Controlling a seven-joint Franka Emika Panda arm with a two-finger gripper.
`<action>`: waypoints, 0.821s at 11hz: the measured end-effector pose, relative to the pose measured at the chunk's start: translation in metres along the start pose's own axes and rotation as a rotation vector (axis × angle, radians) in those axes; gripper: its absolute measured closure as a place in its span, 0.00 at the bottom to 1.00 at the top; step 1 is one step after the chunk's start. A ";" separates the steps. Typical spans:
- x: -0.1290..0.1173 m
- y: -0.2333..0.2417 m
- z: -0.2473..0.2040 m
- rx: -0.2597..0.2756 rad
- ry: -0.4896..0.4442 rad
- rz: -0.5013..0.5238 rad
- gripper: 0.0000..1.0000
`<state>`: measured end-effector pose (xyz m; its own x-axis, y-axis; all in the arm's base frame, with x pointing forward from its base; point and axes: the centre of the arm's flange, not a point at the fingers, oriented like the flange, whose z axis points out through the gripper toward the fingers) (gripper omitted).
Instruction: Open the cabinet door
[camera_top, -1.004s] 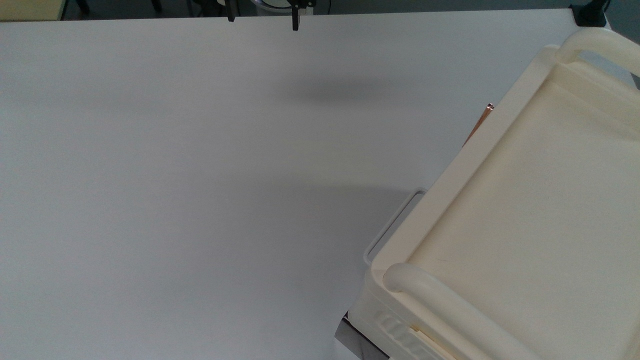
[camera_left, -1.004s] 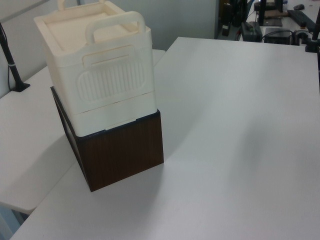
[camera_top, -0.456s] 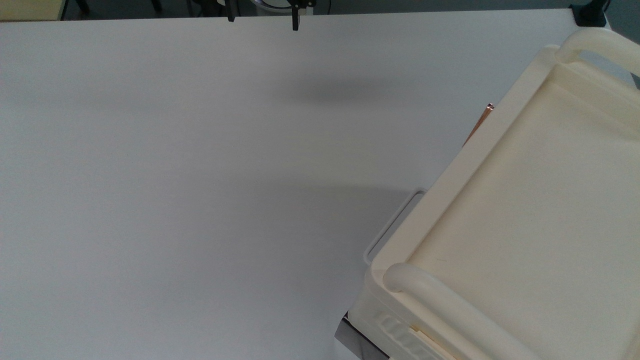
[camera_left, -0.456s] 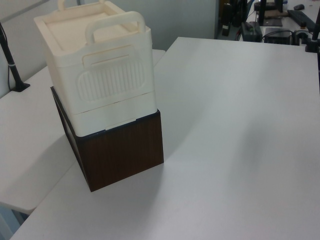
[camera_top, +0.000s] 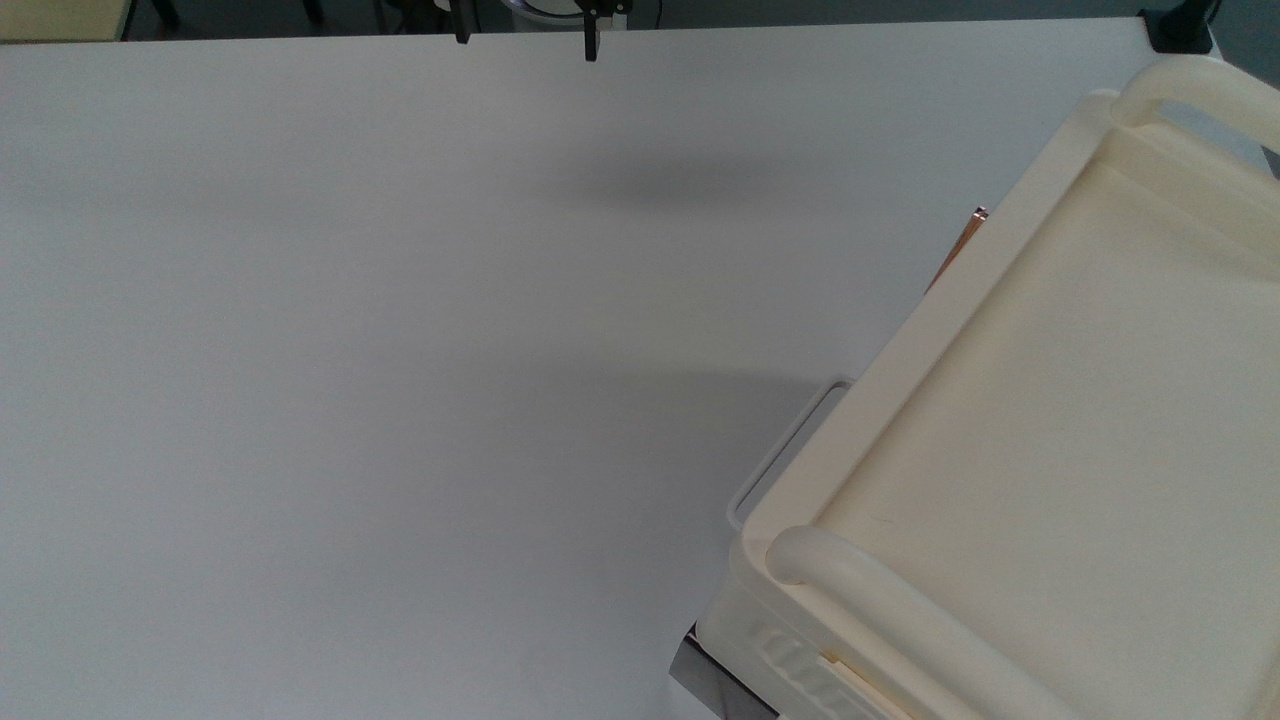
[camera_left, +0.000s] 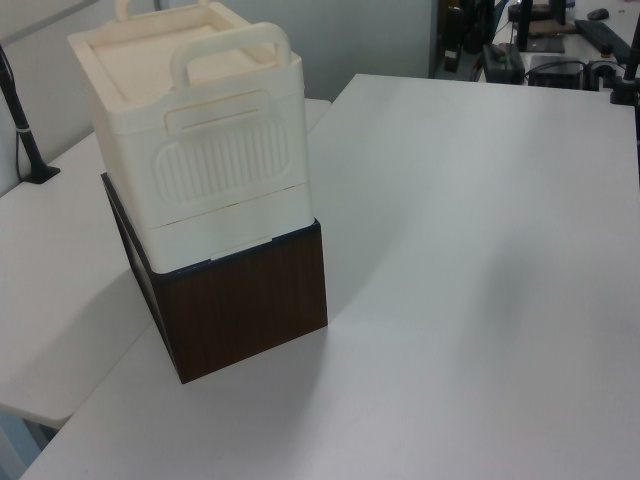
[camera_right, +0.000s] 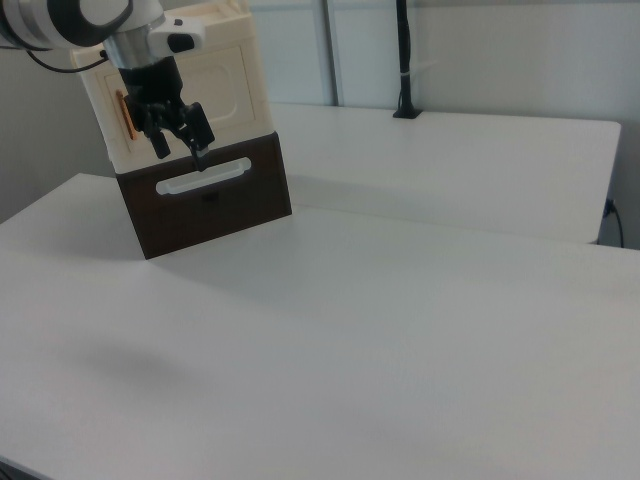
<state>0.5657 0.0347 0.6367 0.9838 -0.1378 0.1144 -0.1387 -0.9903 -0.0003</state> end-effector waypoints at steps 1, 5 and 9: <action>0.000 0.000 0.000 0.000 0.000 0.000 0.00; 0.000 0.000 0.000 0.000 0.000 -0.001 0.00; 0.000 0.000 0.000 0.000 -0.001 -0.087 0.00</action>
<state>0.5656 0.0347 0.6366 0.9923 -0.0510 0.1128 -0.0524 -0.9986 0.0098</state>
